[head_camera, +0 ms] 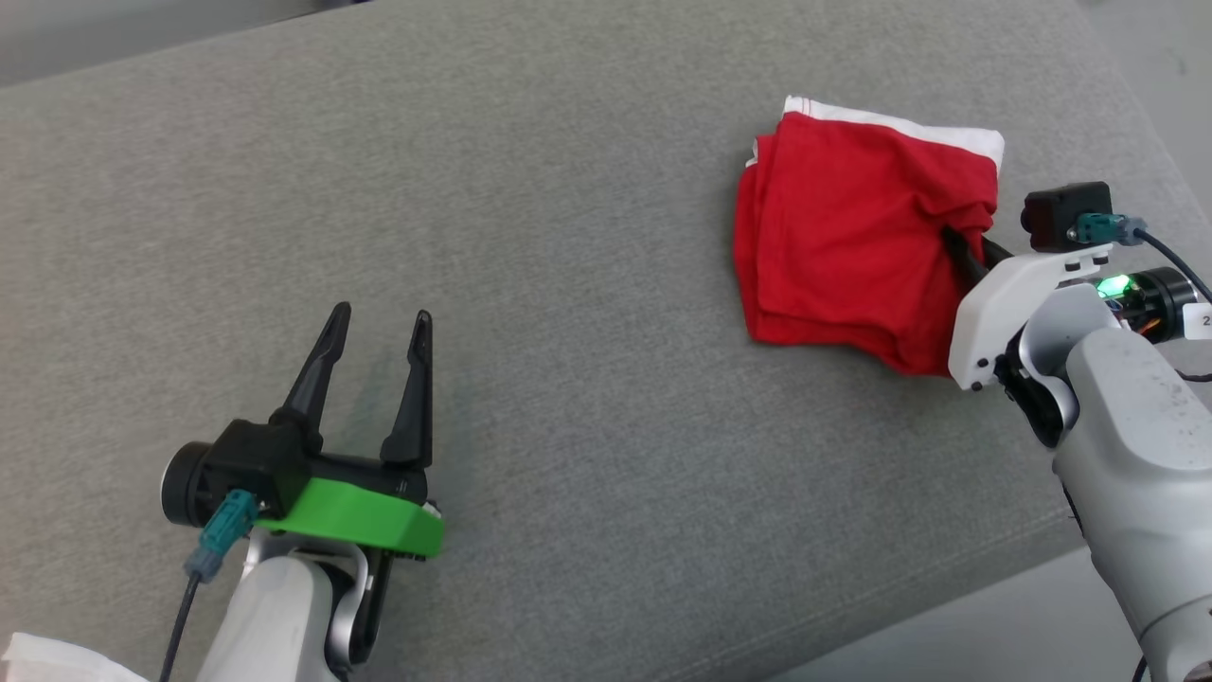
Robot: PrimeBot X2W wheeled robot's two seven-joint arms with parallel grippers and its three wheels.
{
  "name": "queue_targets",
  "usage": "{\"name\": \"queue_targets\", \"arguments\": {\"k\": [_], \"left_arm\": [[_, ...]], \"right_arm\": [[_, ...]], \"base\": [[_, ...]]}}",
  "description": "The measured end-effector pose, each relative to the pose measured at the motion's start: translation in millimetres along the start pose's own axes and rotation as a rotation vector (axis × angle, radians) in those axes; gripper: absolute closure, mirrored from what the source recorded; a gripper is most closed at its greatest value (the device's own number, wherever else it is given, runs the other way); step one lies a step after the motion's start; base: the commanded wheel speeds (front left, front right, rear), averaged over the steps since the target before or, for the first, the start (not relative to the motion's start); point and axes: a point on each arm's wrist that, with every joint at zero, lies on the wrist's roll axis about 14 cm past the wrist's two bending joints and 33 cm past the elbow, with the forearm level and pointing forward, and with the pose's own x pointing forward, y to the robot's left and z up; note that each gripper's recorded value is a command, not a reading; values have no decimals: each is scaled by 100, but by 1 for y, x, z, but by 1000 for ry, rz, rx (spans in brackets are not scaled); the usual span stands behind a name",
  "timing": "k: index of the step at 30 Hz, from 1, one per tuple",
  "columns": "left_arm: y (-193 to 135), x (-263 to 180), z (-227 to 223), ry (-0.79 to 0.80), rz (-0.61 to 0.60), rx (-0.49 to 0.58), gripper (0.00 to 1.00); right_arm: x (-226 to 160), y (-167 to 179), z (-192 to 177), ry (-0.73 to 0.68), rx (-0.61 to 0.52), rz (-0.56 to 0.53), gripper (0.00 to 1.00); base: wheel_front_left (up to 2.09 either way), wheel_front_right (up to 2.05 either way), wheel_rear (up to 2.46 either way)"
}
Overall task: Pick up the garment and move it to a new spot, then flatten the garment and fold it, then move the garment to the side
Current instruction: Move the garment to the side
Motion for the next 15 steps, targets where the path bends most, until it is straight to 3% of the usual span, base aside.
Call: {"name": "queue_targets", "arguments": {"k": [8, 15], "left_arm": [[-14, 23, -31, 50, -86, -44, 0], [-3, 27, -34, 41, -71, -56, 0]], "right_arm": [[10, -27, -11, 20, 5, -84, 100], [32, -57, 14, -12, -18, -153, 100]], "base": [[0, 0, 0], [0, 0, 0]]}}
